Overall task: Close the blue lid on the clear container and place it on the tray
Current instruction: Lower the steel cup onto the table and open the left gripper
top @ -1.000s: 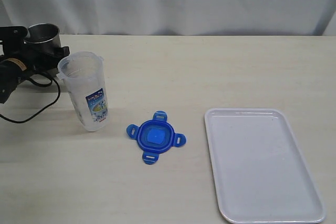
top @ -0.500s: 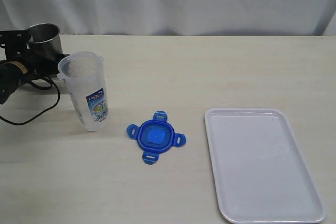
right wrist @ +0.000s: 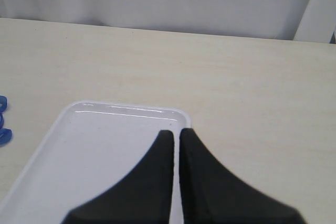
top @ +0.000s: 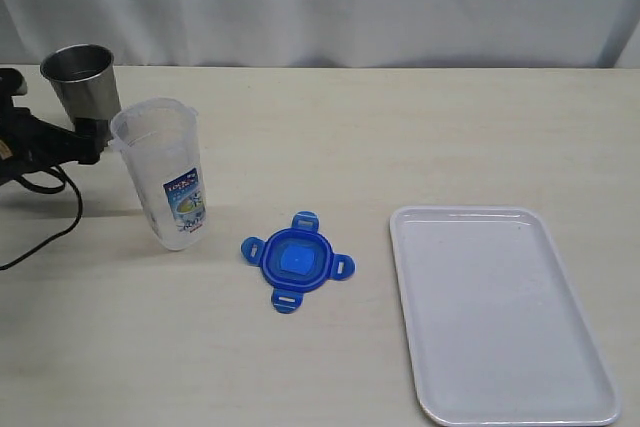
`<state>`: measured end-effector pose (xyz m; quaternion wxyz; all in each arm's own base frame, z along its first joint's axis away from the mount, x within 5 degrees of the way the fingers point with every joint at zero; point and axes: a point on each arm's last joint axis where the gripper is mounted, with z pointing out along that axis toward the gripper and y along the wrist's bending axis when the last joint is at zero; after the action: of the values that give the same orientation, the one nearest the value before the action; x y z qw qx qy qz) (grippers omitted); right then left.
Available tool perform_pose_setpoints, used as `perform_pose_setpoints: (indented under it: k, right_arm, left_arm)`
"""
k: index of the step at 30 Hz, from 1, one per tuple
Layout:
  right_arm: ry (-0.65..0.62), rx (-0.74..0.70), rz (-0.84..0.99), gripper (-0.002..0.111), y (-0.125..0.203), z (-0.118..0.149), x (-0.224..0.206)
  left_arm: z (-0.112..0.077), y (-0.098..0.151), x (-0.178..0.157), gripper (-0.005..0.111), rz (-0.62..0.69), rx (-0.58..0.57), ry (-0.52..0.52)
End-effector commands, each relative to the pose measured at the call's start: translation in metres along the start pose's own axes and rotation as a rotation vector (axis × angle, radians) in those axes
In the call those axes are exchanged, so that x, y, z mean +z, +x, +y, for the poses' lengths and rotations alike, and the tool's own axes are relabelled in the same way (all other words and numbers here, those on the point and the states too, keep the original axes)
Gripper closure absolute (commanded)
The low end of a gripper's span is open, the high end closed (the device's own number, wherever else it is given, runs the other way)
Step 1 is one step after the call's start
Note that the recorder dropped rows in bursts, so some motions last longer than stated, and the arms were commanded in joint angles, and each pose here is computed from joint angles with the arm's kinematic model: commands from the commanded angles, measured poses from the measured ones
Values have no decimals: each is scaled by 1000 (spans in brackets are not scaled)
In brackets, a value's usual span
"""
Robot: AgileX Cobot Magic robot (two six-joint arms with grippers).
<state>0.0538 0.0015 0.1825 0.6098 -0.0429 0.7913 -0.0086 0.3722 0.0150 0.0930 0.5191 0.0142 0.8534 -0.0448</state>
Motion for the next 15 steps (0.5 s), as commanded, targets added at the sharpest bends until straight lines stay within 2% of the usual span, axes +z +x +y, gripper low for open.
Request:
perform_pose_setpoints:
  k: [1, 9, 15]
  right_arm:
    - [0, -6, -5, 104, 0, 0, 0]
    - [0, -6, -5, 104, 0, 0, 0]
    - [0, -6, -5, 104, 0, 0, 0]
  left_arm:
    - [4, -13, -28, 2, -41, -12, -27]
    - [-4, -42, -91, 2, -5, 8, -55]
    - [-4, -66, -137, 2, 62, -110, -137]
